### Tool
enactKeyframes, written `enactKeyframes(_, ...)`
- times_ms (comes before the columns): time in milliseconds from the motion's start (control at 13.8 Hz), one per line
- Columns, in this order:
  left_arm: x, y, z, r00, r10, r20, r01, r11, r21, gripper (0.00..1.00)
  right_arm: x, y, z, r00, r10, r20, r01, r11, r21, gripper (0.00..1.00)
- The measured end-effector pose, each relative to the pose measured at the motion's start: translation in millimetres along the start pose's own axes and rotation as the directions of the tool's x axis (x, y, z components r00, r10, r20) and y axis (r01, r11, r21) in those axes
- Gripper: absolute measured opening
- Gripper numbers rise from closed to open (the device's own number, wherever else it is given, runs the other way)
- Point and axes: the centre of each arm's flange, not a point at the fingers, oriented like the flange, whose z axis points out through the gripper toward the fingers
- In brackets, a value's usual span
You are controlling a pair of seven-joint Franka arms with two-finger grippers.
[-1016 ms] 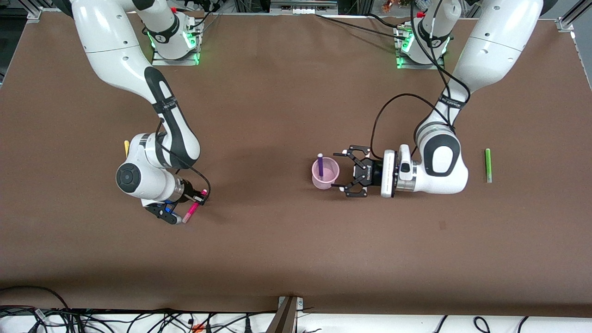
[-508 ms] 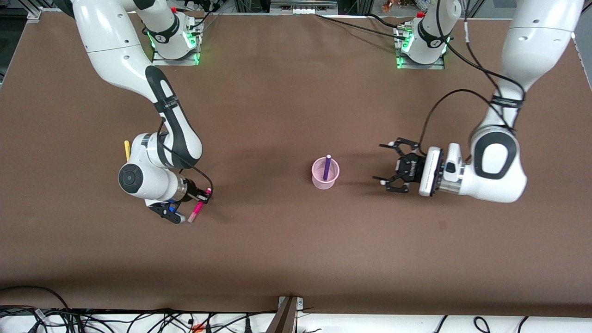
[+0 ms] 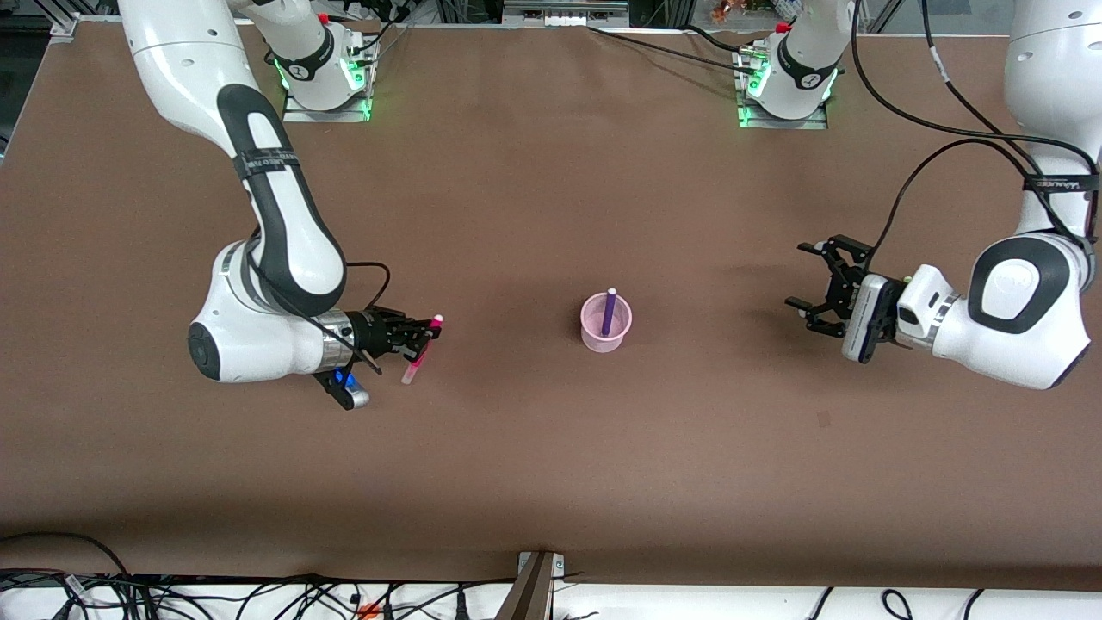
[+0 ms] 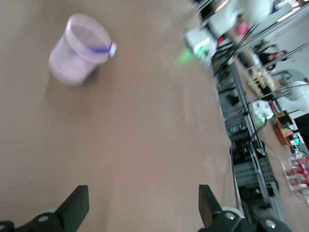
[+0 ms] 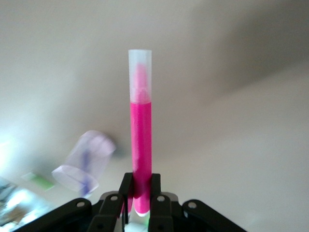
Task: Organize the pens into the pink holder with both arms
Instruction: 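Carry the pink marker to the holder while the left gripper withdraws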
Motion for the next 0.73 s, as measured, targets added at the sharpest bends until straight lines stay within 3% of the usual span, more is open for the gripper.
enactKeyframes(218, -12, 4, -28, 0.975, -0.191, 0.110, 0.181, 0.978, 0.100, 1.00, -44, -37, 18, 0.973, 0.115, 0.201, -0.147, 0.977, 0.155, 0.18)
enactKeyframes(363, -8, 11, -41, 0.919, -0.334, 0.207, 0.294, 0.934, 0.203, 1.00, -72, -63, 28, 0.944, 0.159, 0.290, -0.232, 0.944, 0.237, 0.18)
enactKeyframes(580, 6, 17, -34, 0.840, -0.466, 0.279, 0.390, 0.875, 0.288, 1.00, -117, -98, 67, 0.912, 0.204, 0.356, -0.334, 0.872, 0.358, 0.18)
enactKeyframes(725, 18, 20, -23, 0.772, -0.564, 0.293, 0.472, 0.817, 0.331, 1.00, -147, -109, 113, 0.888, 0.249, 0.386, -0.404, 0.823, 0.399, 0.18)
